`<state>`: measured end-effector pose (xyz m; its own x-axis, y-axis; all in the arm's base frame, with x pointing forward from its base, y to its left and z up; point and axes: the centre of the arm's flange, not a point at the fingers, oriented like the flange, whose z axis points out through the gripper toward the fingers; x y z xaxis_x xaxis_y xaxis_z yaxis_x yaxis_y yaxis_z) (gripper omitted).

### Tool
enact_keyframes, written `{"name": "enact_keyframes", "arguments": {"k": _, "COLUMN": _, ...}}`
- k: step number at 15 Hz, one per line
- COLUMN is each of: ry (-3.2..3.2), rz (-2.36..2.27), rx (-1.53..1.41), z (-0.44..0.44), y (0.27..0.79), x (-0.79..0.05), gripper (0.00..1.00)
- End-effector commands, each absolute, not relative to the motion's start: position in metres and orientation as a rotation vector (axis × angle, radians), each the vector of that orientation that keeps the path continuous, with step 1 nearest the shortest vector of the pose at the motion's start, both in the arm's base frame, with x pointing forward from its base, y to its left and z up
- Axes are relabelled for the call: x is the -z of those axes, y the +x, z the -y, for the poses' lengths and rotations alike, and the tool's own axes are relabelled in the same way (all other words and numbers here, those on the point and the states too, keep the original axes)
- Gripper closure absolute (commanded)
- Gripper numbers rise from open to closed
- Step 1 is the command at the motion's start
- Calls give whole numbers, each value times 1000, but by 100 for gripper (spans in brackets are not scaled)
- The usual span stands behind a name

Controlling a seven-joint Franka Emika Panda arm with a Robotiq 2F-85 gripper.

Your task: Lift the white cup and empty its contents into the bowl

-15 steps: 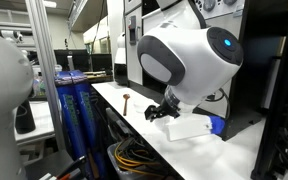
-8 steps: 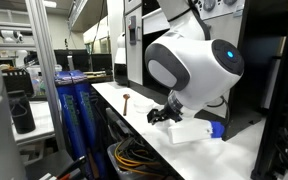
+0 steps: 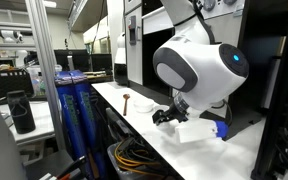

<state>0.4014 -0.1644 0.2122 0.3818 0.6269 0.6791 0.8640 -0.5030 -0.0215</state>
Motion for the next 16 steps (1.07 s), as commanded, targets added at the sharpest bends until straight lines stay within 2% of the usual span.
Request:
{"name": "enact_keyframes", "arguments": {"k": 1, "ry": -2255, "rz": 1344, "rx": 897, "z": 166, "y": 406, "x": -216, "gripper": 0}}
{"name": "enact_keyframes", "arguments": {"k": 11, "ry": -2256, "rz": 1387, "rx": 837, "z": 156, "y": 391, "x": -227, "gripper": 0}}
{"name": "enact_keyframes", "arguments": {"k": 12, "ry": -2259, "rz": 1391, "rx": 837, "z": 154, "y": 390, "x": -229, "gripper": 4}}
{"name": "enact_keyframes", "arguments": {"k": 13, "ry": -2259, "rz": 1395, "rx": 840, "z": 153, "y": 389, "x": -231, "gripper": 26}}
{"name": "enact_keyframes", "arguments": {"k": 15, "ry": -2258, "rz": 1402, "rx": 844, "z": 150, "y": 388, "x": -234, "gripper": 31}}
{"name": "enact_keyframes", "arguments": {"k": 16, "ry": -2257, "rz": 1404, "rx": 848, "z": 149, "y": 387, "x": -236, "gripper": 39}}
